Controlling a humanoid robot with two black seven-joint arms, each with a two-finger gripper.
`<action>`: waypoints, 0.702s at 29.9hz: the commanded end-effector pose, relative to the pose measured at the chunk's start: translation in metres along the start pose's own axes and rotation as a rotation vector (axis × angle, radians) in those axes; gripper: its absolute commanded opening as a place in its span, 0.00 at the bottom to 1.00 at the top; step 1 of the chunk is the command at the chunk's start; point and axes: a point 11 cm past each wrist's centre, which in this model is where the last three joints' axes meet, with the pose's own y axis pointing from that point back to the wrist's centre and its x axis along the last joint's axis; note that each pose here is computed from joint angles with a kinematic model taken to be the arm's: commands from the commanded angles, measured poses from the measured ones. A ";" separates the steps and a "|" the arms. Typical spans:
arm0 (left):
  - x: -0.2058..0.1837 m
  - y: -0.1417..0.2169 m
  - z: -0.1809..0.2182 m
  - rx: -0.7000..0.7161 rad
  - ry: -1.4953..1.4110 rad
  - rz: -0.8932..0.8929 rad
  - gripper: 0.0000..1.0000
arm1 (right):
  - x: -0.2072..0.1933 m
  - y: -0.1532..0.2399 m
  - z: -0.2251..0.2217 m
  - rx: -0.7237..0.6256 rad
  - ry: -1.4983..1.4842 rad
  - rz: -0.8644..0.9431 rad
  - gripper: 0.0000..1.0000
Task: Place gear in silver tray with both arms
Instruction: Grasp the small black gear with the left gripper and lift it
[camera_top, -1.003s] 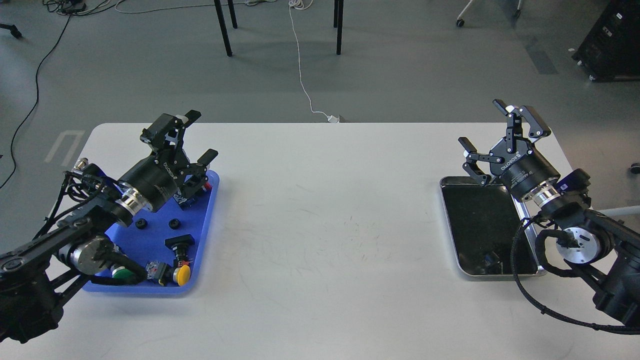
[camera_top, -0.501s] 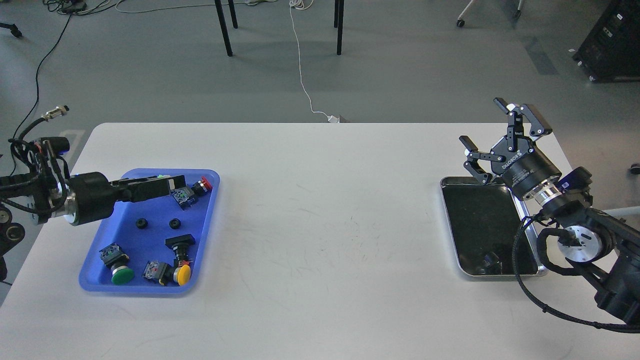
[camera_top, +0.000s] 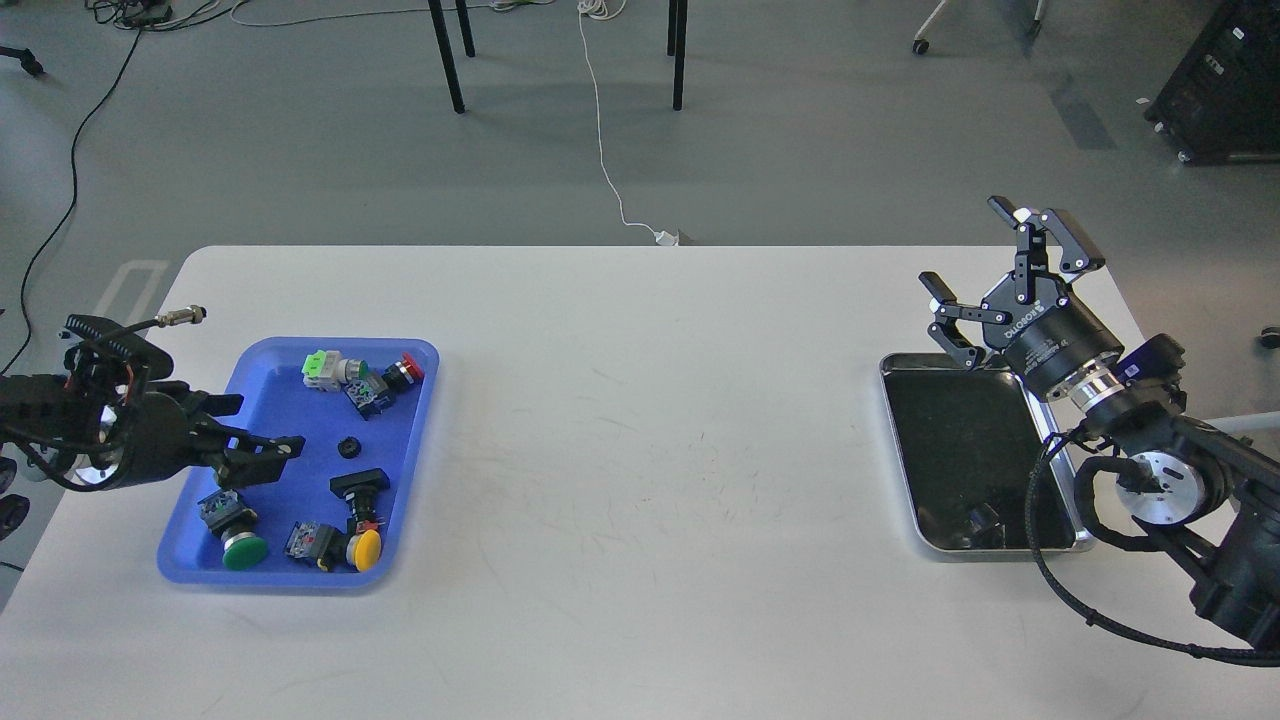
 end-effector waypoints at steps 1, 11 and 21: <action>-0.006 -0.007 -0.002 0.009 0.006 0.007 0.83 | 0.001 0.001 0.001 -0.001 0.000 0.002 0.99; -0.006 -0.017 0.004 -0.005 0.004 0.000 0.73 | 0.001 0.001 0.001 -0.001 0.000 0.002 0.99; -0.017 -0.020 0.001 0.005 0.006 -0.033 0.59 | 0.001 0.001 0.001 -0.001 0.001 0.003 0.99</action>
